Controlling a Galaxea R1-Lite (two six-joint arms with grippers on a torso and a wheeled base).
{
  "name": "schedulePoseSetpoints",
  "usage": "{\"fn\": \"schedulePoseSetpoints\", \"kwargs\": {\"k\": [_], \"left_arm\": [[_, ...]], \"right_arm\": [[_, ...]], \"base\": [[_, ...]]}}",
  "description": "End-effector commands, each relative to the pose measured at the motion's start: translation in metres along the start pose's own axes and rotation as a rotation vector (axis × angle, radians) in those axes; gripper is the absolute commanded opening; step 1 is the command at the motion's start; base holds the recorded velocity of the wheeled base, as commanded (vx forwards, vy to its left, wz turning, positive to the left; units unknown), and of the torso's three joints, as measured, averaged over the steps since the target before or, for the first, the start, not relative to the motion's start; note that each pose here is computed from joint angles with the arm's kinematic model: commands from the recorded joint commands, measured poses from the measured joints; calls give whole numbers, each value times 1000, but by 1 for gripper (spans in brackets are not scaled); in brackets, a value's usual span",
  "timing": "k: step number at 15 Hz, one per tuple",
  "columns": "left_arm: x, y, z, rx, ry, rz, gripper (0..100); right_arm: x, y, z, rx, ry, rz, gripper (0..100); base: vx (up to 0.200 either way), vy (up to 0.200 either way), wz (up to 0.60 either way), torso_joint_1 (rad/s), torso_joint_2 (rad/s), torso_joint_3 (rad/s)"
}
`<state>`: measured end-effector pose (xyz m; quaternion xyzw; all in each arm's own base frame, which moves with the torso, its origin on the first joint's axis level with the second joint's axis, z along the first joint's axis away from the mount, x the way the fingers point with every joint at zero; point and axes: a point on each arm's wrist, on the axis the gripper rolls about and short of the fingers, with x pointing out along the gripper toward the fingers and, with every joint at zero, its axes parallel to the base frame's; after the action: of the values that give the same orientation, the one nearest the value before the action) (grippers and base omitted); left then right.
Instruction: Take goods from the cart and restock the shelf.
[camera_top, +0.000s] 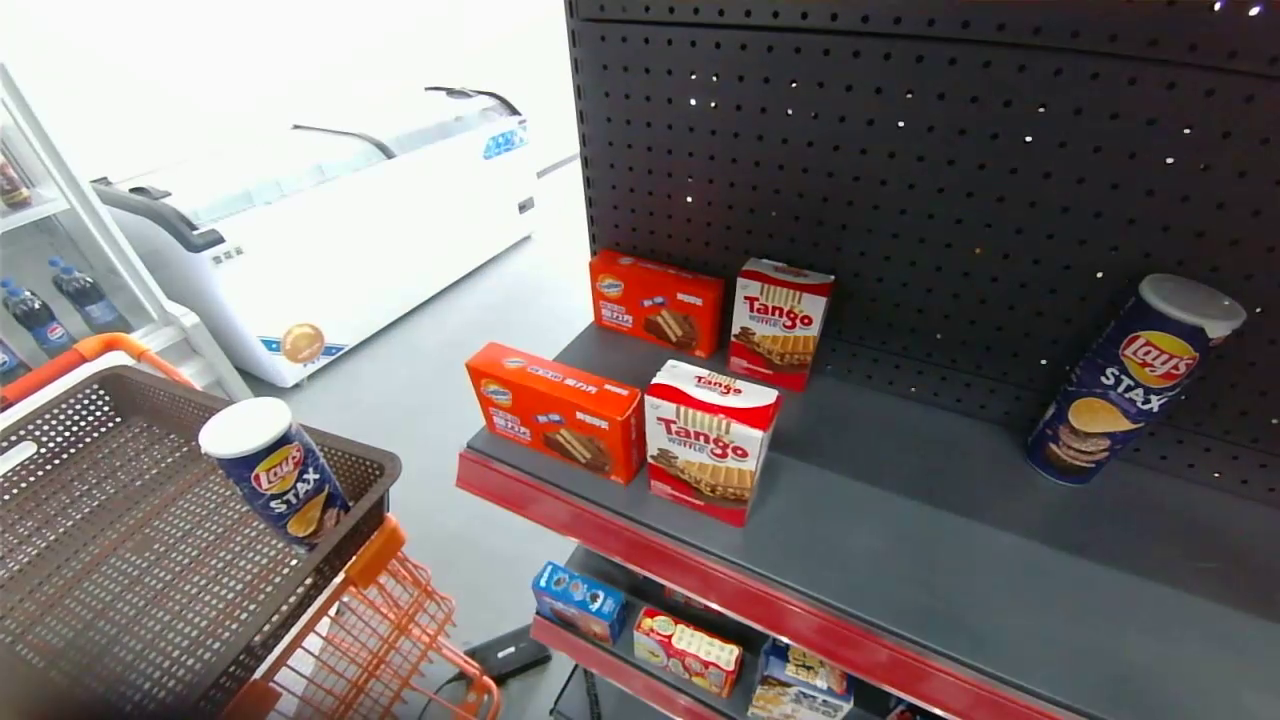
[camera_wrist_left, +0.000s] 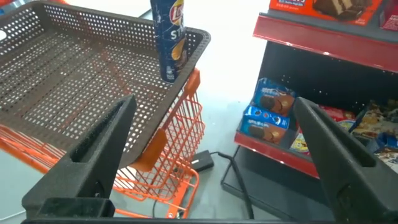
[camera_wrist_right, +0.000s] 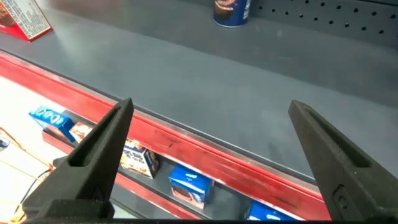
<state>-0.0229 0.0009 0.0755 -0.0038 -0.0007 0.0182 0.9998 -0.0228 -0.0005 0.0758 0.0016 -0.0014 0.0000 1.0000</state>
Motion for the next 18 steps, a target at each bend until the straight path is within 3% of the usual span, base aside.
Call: {"fn": "schedulePoseSetpoints", "kwargs": {"k": [1, 4, 5, 6, 7, 8, 9, 10, 14, 15, 16, 17, 18], "left_arm": [[0, 0, 0, 0, 1, 0, 100], [-2, 0, 8, 10, -22, 26, 100], [-1, 0, 47, 57, -1, 25, 100], [5, 0, 65, 57, 33, 40, 100], [21, 0, 94, 58, 87, 68, 100], [43, 0, 110, 60, 166, 91, 100], [60, -1, 117, 19, 215, 90, 100], [74, -2, 123, -8, 229, 80, 100], [132, 3, 124, 18, 303, 133, 100], [149, 15, 122, 11, 358, 183, 100], [154, 19, 119, 4, 381, 173, 100], [167, 28, 114, -25, 382, 77, 100], [173, 38, 109, -2, 384, 81, 100]], "right_arm": [[0, 0, 0, 0, 0, 0, 100], [0, 0, 0, 0, 0, 0, 100], [0, 0, 0, 0, 0, 0, 100], [0, 0, 0, 0, 0, 0, 100], [0, 0, 0, 0, 0, 0, 100], [0, 0, 0, 0, 0, 0, 100], [0, 0, 0, 0, 0, 0, 100], [0, 0, 0, 0, 0, 0, 100], [0, 0, 0, 0, 0, 0, 100], [0, 0, 0, 0, 0, 0, 100], [0, 0, 0, 0, 0, 0, 100], [0, 0, 0, 0, 0, 0, 100], [0, 0, 0, 0, 0, 0, 100]], "base": [[0, 0, 0, 0, 0, 0], [0, 0, 0, 0, 0, 0], [0, 0, 0, 0, 0, 0], [0, 0, 0, 0, 0, 0], [0, 0, 0, 0, 0, 0], [0, 0, 0, 0, 0, 0], [0, 0, 0, 0, 0, 0], [0, 0, 0, 0, 0, 0], [0, 0, 0, 0, 0, 0], [0, 0, 0, 0, 0, 0], [0, 0, 0, 0, 0, 0], [0, 0, 0, 0, 0, 0], [0, 0, 0, 0, 0, 0]]}}
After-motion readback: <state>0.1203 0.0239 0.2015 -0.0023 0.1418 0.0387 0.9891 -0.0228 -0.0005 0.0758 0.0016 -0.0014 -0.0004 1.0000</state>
